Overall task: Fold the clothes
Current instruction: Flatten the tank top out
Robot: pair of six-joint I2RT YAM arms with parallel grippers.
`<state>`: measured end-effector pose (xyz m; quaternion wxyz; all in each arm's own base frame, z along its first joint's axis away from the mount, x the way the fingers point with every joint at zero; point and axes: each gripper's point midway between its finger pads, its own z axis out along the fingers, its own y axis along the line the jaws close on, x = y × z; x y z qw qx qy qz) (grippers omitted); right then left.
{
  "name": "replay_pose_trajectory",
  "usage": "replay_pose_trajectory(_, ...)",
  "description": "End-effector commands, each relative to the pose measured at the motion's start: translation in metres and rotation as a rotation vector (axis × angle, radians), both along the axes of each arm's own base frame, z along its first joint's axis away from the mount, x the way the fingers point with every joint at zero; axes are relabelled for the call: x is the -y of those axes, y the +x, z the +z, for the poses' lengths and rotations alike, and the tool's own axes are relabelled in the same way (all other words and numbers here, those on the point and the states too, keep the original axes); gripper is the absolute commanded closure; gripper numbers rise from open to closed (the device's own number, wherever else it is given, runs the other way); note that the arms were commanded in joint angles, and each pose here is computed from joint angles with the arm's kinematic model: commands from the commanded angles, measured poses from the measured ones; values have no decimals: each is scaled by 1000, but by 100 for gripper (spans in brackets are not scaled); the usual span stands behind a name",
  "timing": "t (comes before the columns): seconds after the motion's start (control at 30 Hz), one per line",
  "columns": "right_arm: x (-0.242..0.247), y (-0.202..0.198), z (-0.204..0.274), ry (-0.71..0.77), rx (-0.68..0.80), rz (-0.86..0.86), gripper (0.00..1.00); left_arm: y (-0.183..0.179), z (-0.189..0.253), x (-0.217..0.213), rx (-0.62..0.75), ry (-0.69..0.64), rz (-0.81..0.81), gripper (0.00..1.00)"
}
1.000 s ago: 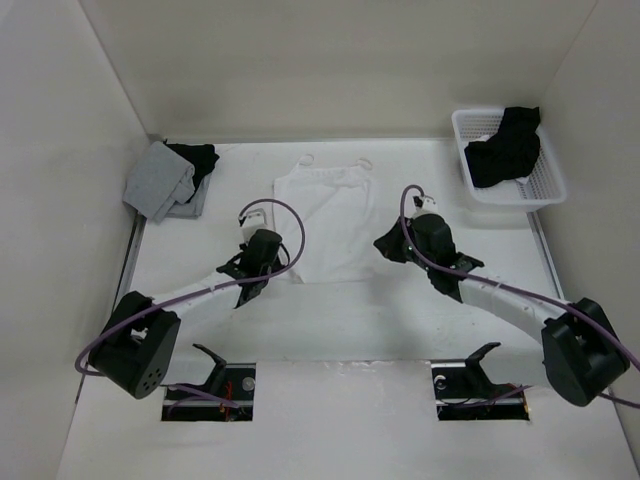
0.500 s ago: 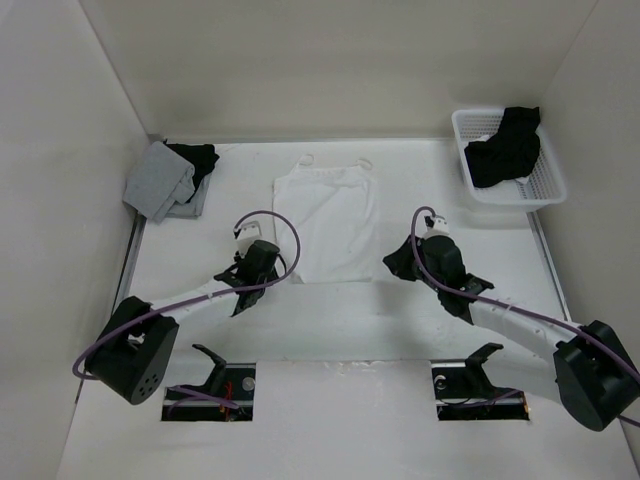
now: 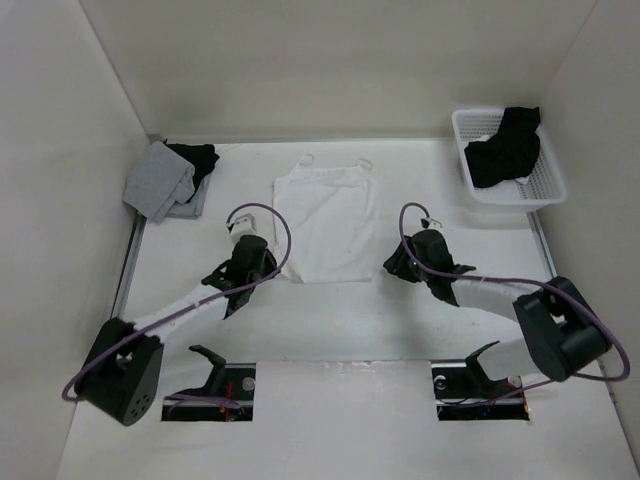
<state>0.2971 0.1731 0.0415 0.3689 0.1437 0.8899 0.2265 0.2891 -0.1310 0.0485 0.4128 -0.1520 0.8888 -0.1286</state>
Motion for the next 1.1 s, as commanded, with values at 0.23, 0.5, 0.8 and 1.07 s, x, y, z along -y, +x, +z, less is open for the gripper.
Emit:
replay_pose_trajectory(0.23,-22,96,23,139,67,-76,51,-2,130,6,291,-263,10,100)
replay_pose_trajectory(0.5,-66,153,24,328,22,-22,88,8,139,14,304,-376,-13,100)
replay_pose_trajectory(0.8,-39,82,207,332,374,86,100,-5,331,16,681,-557,-95,100)
replay_pose_trajectory(1.07,6,-9,214,314,413,23,99,-38,330,-16,718,-552,-11,100)
